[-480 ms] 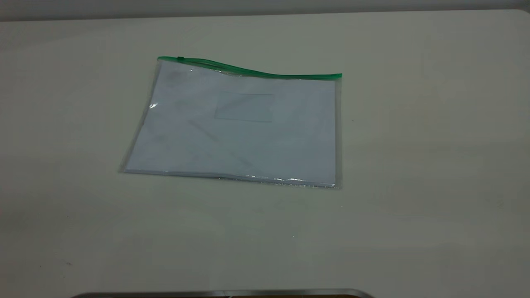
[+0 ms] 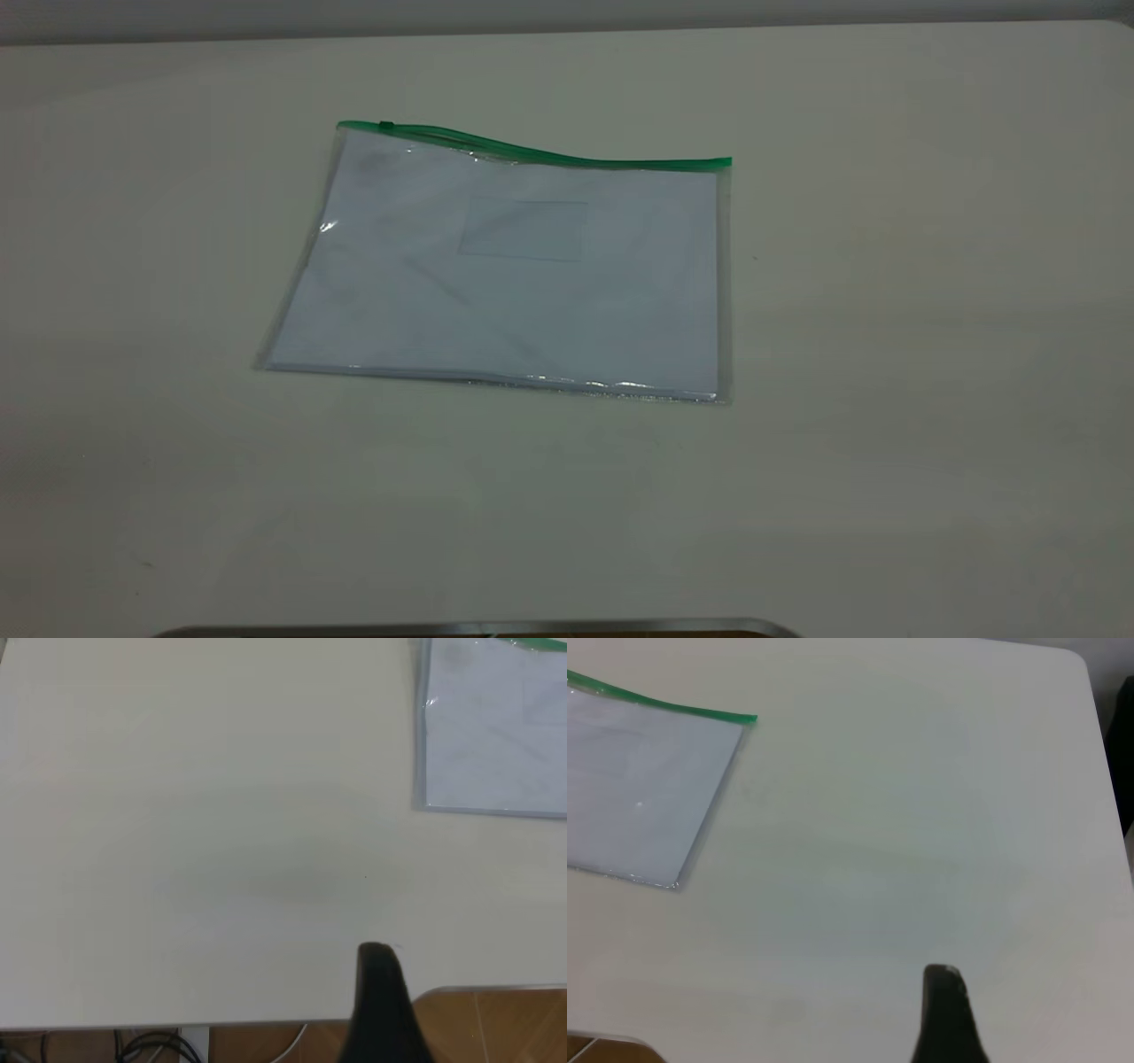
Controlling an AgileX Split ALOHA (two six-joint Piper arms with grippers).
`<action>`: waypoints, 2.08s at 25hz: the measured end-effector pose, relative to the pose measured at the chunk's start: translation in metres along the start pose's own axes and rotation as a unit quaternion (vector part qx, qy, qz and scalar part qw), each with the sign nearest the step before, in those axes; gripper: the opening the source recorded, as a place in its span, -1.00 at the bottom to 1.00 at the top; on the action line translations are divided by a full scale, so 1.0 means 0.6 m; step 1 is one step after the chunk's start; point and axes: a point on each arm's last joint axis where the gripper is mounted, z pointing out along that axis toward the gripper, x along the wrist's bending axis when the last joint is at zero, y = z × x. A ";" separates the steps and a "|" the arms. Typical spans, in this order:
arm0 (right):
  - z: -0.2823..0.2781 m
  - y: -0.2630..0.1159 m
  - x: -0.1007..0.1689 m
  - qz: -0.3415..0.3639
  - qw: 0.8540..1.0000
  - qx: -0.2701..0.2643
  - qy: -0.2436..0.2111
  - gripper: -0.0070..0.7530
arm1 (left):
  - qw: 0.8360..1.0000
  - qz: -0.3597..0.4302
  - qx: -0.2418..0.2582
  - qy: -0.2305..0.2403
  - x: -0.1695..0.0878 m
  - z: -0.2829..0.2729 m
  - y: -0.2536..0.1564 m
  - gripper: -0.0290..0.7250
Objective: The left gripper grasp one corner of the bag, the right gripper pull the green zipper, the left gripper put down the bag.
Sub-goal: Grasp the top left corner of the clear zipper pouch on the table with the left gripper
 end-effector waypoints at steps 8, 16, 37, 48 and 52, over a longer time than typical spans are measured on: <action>0.000 0.000 0.000 0.000 1.000 0.000 0.000 0.47 | 1.000 0.000 0.000 0.000 0.000 0.000 0.000 0.64; 0.000 0.000 0.000 0.000 1.000 0.000 0.000 0.47 | 1.000 0.000 0.000 0.000 0.000 0.000 0.000 0.64; 0.003 0.002 0.000 0.013 1.000 0.006 0.000 0.47 | 0.999 -0.024 0.037 -0.003 -0.001 0.010 0.051 0.64; 0.047 0.087 -0.013 0.036 0.998 0.042 0.001 0.47 | 0.993 -0.054 0.105 -0.018 -0.003 0.167 0.223 0.64; 0.080 0.101 -0.016 0.042 0.996 0.075 0.004 0.47 | 0.990 -0.062 0.124 -0.014 0.000 0.260 0.262 0.64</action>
